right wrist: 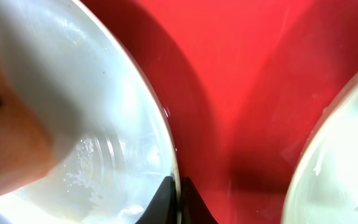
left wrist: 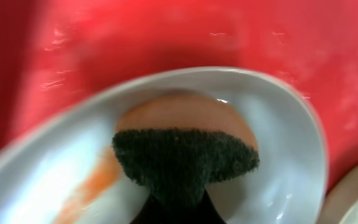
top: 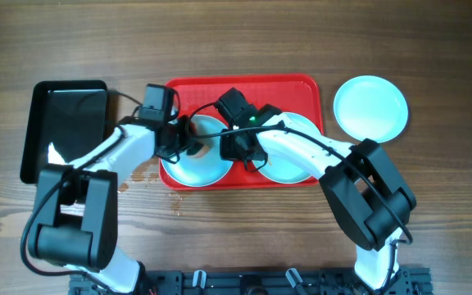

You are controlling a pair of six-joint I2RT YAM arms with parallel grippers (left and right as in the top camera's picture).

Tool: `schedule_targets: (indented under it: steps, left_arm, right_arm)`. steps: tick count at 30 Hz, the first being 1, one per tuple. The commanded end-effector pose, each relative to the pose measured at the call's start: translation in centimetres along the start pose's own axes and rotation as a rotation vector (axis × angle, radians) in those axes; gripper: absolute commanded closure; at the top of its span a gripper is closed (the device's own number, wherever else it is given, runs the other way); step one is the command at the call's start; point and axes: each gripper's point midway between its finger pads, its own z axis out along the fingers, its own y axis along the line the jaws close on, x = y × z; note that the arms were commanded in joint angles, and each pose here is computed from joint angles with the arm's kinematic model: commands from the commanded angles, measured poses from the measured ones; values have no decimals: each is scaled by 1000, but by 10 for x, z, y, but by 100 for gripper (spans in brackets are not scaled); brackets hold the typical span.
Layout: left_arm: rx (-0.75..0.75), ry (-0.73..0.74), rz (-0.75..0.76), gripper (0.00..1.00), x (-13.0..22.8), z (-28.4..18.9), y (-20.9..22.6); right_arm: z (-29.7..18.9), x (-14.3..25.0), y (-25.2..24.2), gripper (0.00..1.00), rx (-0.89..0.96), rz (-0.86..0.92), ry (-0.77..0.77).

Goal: Clean dirty plates on tray and stack at the side

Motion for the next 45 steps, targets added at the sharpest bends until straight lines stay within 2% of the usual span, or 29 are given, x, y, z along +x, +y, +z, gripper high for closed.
schedule_targets:
  steps: [1, 9, 18, 26, 31, 38, 42, 45]
  left_arm:
    - [-215, 91, -126, 96, 26, 12, 71]
    - [-262, 181, -156, 96, 48, 6, 82]
    - [-136, 357, -126, 96, 91, 7, 44]
    - [-88, 279, -32, 96, 89, 22, 11]
    - [-197, 154, -61, 96, 67, 24, 31]
    - [-385, 100, -80, 96, 57, 12, 73]
    - [-513, 76, 0, 96, 54, 1, 97]
    - [-531, 72, 40, 96, 52, 1, 101]
  right_arm:
    - [-5, -2, 5, 96, 4, -20, -23]
    - [-5, -2, 6, 96, 2, -20, -25]
    - [-5, -2, 6, 96, 2, -17, -26]
    - [-5, -2, 5, 96, 4, -18, -23]
    - [-5, -1, 5, 96, 6, -20, -21]
    - [-5, -1, 4, 96, 6, -20, -22]
    - [-5, -1, 4, 96, 8, -29, -20]
    - [-5, -1, 4, 96, 8, -31, -20]
